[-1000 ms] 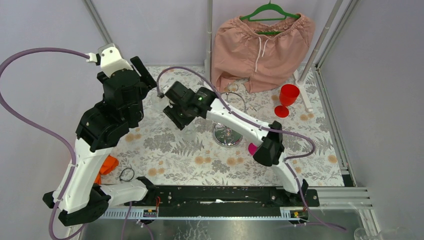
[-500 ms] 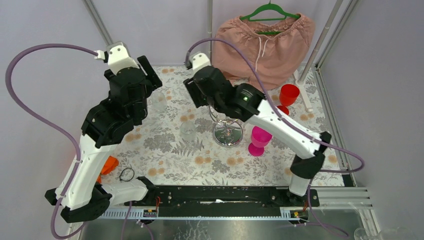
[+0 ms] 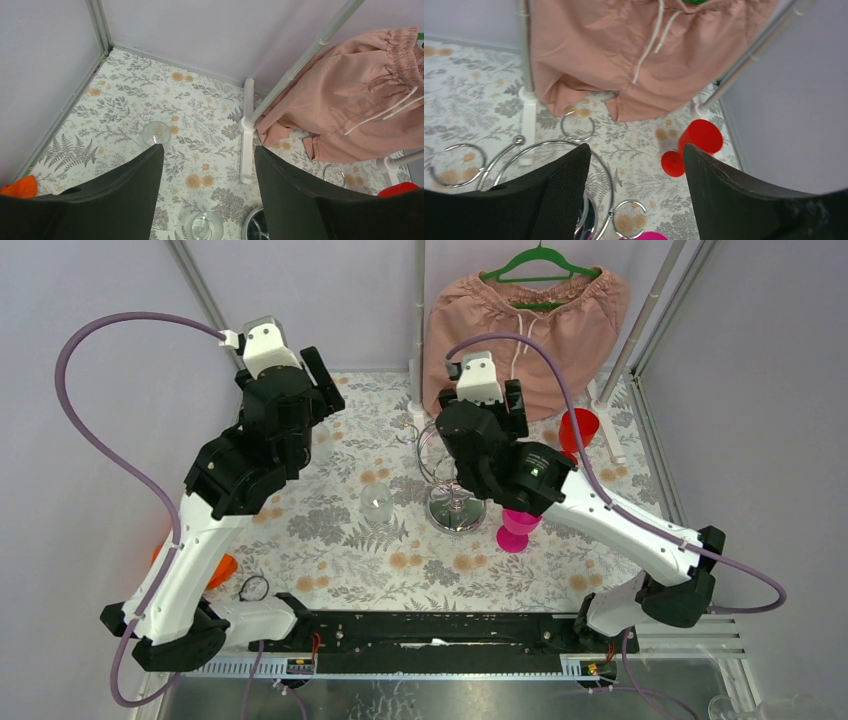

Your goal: Take the wine glass off the wine glass rack

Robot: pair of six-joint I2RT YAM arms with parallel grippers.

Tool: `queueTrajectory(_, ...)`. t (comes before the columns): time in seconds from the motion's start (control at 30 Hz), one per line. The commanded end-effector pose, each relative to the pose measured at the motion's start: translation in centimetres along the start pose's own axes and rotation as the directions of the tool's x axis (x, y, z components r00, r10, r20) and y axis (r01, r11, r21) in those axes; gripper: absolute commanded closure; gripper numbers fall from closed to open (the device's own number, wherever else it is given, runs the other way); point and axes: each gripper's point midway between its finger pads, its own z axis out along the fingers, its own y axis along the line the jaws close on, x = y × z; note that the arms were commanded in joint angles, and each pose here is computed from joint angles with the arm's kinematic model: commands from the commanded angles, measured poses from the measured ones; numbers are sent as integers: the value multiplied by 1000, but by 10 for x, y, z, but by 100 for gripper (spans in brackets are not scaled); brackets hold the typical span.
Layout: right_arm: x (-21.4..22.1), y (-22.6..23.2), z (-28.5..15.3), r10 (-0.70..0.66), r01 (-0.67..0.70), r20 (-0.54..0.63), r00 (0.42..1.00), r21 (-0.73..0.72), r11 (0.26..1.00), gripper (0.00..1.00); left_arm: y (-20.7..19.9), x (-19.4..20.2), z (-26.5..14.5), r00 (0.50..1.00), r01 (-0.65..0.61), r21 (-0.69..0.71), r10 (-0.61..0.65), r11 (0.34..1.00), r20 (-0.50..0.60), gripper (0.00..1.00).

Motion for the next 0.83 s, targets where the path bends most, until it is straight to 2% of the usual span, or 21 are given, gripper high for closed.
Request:
queueTrajectory(0.0,-10,-43,-12,166,-172,57,985,143,975,24,-13,-4,4,999,37,32,-38,999,16,26)
queueTrajectory(0.27,-5,-39,-12,152,-155,40,988,115,981,22,-14,-4,5,999,35,36,-35,999,14,26)
queueTrajectory(0.67,3,-41,-11,110,-112,27,994,154,982,23,-16,0,7,1000,25,34,-26,999,6,26)
queueTrajectory(0.8,4,-42,-11,120,-121,17,993,161,980,17,-15,0,7,1000,24,33,-25,999,6,26)
